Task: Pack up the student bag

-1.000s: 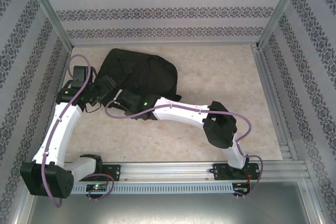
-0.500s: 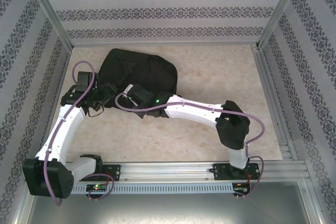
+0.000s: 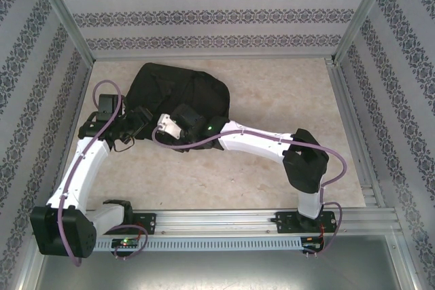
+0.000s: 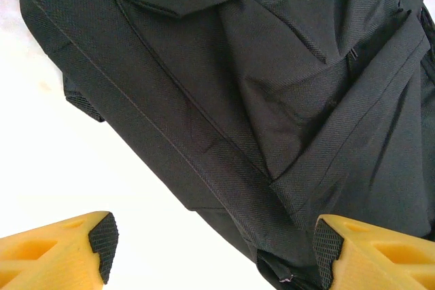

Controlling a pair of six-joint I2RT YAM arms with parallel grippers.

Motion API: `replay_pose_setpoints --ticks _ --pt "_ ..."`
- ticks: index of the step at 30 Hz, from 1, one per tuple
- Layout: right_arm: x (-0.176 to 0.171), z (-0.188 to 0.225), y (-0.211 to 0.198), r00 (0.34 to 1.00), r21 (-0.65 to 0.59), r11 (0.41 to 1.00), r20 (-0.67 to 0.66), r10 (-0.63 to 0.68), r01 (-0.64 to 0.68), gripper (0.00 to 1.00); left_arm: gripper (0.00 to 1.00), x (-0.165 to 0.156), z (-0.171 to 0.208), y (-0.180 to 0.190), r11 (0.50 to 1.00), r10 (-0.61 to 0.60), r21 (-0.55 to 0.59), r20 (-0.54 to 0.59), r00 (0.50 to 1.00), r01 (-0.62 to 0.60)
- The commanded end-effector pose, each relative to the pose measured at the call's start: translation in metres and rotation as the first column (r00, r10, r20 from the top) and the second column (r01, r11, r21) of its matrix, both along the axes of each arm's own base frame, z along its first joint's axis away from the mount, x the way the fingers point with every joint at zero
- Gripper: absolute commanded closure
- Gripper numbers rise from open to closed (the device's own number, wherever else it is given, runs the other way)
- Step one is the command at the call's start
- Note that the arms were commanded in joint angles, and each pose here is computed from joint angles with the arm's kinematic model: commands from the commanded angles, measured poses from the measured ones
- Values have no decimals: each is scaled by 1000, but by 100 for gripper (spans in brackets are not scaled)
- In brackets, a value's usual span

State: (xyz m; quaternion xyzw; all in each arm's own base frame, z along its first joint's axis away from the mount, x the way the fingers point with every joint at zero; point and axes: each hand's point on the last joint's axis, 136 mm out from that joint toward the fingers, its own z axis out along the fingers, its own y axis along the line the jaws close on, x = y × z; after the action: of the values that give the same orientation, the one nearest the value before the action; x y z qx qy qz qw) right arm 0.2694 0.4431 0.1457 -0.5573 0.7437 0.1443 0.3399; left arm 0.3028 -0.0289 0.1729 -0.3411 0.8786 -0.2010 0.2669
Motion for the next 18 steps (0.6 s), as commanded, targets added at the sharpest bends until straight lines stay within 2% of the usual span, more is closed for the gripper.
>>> replay_pose_setpoints --ticks 1,6,13,18 --pt "0 -3 10 977 -18 987 134 164 -163 55 22 4 5 4 1000 15 -17 38 999 -14" --pt "7 -13 14 952 -24 975 212 223 -223 58 22 7 5 4 999 17 -34 44 999 -16" --pt "22 -10 19 958 6 980 214 192 -197 63 22 8 5 4 999 16 -48 52 999 -13" --pt "32 -19 15 968 -18 987 194 161 -160 65 22 10 4 3 998 13 -57 52 999 -10"
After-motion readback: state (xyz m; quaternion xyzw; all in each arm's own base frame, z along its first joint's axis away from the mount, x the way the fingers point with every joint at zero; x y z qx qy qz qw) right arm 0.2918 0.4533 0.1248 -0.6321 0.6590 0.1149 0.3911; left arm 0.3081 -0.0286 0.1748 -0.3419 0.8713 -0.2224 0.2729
